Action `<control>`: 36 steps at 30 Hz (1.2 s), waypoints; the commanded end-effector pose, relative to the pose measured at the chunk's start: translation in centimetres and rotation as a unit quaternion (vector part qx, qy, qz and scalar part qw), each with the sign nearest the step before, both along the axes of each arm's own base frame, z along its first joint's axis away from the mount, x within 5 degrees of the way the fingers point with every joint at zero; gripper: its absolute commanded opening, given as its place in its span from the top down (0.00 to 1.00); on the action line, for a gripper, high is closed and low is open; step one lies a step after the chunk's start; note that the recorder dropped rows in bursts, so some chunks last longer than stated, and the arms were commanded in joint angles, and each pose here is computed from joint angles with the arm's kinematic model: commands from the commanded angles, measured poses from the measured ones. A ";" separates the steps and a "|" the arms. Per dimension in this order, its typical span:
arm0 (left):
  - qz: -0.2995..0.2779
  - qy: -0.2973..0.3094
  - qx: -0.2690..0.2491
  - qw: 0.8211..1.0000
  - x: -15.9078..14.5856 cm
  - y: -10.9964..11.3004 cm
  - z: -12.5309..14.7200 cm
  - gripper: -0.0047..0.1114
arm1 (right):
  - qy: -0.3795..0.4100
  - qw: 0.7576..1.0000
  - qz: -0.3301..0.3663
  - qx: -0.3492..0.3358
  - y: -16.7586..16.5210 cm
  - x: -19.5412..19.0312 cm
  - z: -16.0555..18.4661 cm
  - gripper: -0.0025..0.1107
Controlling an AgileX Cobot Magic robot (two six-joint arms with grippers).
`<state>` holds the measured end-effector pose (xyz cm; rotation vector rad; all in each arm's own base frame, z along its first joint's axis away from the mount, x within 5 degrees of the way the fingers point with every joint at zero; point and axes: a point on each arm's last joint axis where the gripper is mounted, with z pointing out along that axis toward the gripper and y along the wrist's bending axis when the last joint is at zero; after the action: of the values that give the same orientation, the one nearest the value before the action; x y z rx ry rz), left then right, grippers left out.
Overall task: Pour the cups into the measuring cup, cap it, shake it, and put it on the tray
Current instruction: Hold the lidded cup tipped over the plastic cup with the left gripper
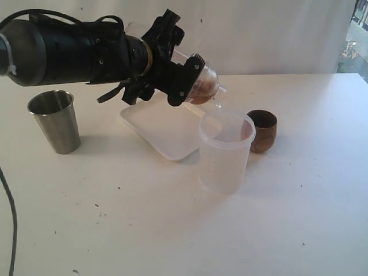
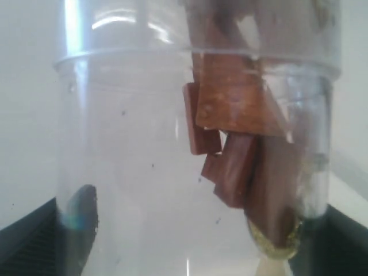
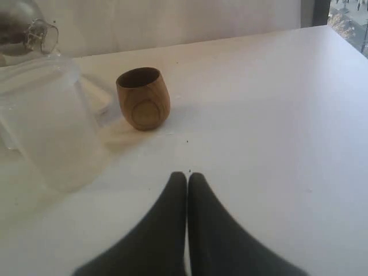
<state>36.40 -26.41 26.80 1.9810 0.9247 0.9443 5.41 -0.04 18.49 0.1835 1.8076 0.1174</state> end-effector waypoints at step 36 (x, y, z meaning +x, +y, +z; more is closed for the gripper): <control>-0.101 0.013 -0.109 0.989 -1.2 2.6 -0.9 0.96 | -0.004 1.000 0.002 0.001 0.0 0.0 -0.1 0.98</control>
<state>35.52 -23.75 24.61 1.8976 0.8201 0.6647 5.41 -0.04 18.49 0.1850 1.8074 0.1185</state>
